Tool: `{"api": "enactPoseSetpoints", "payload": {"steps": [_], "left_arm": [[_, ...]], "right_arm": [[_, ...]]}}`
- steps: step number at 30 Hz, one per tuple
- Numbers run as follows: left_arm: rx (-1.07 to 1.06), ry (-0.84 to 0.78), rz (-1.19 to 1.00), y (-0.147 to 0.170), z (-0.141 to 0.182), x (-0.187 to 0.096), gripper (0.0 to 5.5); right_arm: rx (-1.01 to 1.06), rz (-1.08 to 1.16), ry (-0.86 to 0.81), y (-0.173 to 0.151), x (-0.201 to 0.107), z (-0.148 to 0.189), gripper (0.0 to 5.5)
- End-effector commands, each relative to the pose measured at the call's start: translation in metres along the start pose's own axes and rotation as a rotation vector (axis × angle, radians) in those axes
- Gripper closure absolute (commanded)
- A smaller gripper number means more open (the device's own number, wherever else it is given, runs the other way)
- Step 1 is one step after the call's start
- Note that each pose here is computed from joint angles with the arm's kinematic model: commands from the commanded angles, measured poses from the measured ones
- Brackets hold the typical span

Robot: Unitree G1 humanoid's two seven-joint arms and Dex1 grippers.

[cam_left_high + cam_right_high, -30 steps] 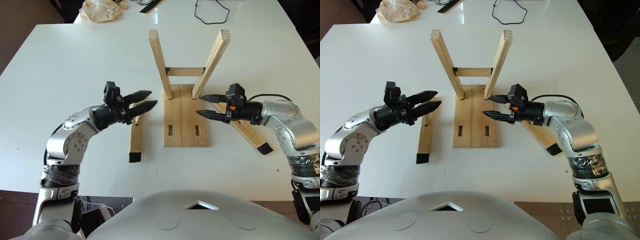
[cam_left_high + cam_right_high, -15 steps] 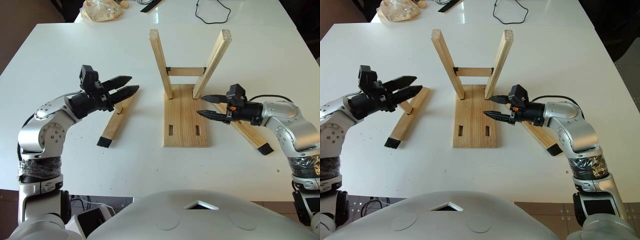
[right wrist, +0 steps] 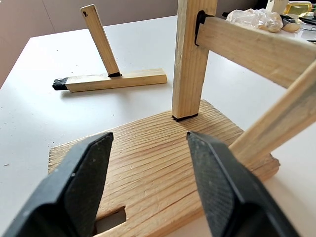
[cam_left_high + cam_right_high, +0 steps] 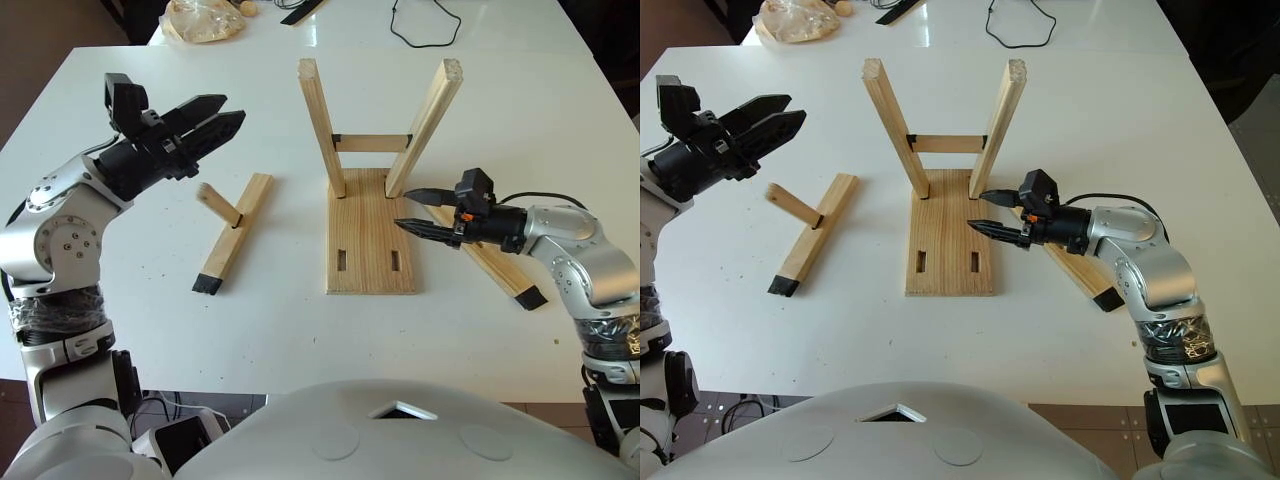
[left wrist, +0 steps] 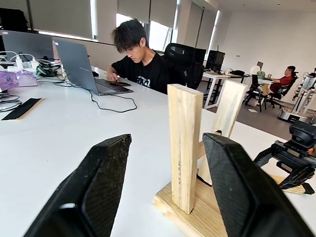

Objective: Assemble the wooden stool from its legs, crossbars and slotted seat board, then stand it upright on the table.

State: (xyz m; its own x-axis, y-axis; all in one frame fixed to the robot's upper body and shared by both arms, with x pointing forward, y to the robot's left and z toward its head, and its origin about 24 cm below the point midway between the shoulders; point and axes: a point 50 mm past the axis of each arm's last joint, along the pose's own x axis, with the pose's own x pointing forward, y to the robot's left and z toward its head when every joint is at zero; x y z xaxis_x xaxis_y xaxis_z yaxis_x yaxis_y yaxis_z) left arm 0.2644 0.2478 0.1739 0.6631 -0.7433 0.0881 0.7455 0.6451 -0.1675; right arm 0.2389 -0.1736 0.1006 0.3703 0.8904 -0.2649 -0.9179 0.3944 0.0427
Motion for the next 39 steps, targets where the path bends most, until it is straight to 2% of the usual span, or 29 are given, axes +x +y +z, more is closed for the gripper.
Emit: {"api": "enactPoseSetpoints", "payload": {"steps": [1, 17, 39], "left_arm": [[0.014, -0.017, 0.039, 0.006, 0.006, 0.000, 2.80], [-0.013, -0.061, 0.079, 0.003, 0.001, 0.002, 2.80], [-0.035, -0.026, 0.127, -0.003, -0.013, 0.007, 2.80]], "right_arm": [[-0.013, -0.009, -0.005, 0.001, -0.001, 0.001, 2.76], [-0.016, -0.018, -0.014, 0.002, 0.000, 0.000, 2.76], [-0.013, -0.018, -0.017, 0.001, 0.000, 0.001, 2.76]]}}
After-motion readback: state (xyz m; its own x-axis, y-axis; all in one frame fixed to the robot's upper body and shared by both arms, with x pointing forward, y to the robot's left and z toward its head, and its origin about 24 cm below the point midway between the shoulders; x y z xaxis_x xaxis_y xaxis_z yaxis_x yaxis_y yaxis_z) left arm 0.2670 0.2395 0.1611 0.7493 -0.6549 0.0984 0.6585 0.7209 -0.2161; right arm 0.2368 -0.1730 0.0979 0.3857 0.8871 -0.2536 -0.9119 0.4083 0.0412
